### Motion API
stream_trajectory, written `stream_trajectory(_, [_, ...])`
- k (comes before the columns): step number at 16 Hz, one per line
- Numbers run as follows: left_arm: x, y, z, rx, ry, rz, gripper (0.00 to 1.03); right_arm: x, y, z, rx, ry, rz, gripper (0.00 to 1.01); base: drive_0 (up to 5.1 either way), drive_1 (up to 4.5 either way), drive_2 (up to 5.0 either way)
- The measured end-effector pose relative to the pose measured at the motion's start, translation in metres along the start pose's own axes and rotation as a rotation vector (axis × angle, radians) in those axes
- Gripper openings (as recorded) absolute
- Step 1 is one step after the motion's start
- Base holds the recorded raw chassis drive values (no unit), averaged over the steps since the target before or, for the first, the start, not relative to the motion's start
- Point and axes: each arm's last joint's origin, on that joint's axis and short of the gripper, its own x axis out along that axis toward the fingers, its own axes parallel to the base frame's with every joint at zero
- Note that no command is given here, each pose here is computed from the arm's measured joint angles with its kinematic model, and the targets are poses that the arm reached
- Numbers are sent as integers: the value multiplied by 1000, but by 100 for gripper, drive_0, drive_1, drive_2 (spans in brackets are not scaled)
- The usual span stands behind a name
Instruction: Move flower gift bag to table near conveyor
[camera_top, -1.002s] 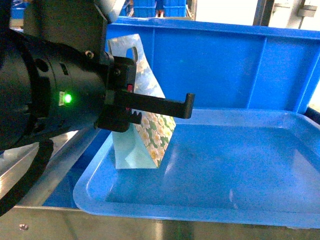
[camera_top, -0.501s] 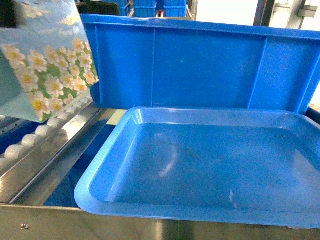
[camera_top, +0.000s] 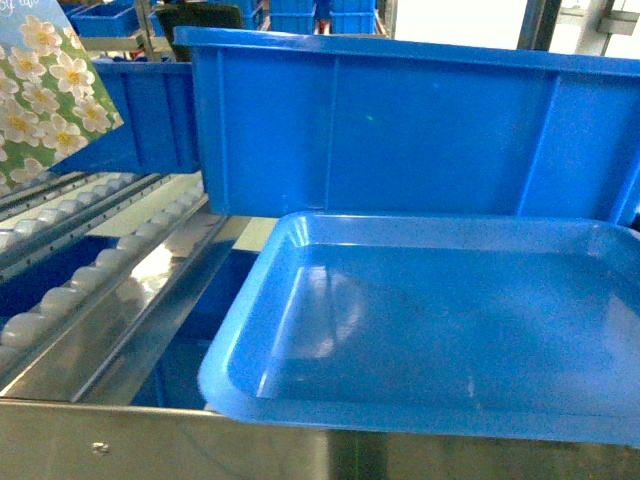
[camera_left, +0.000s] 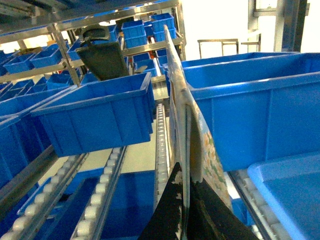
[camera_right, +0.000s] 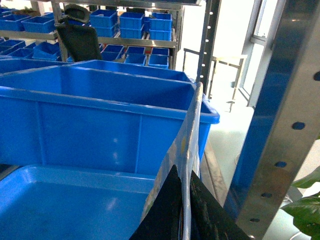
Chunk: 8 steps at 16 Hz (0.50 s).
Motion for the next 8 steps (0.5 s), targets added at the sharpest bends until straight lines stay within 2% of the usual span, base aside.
stream_trajectory(8, [0,1,1,9,-5,8,2,0,0,0,-2,0,0,3,0,0,0])
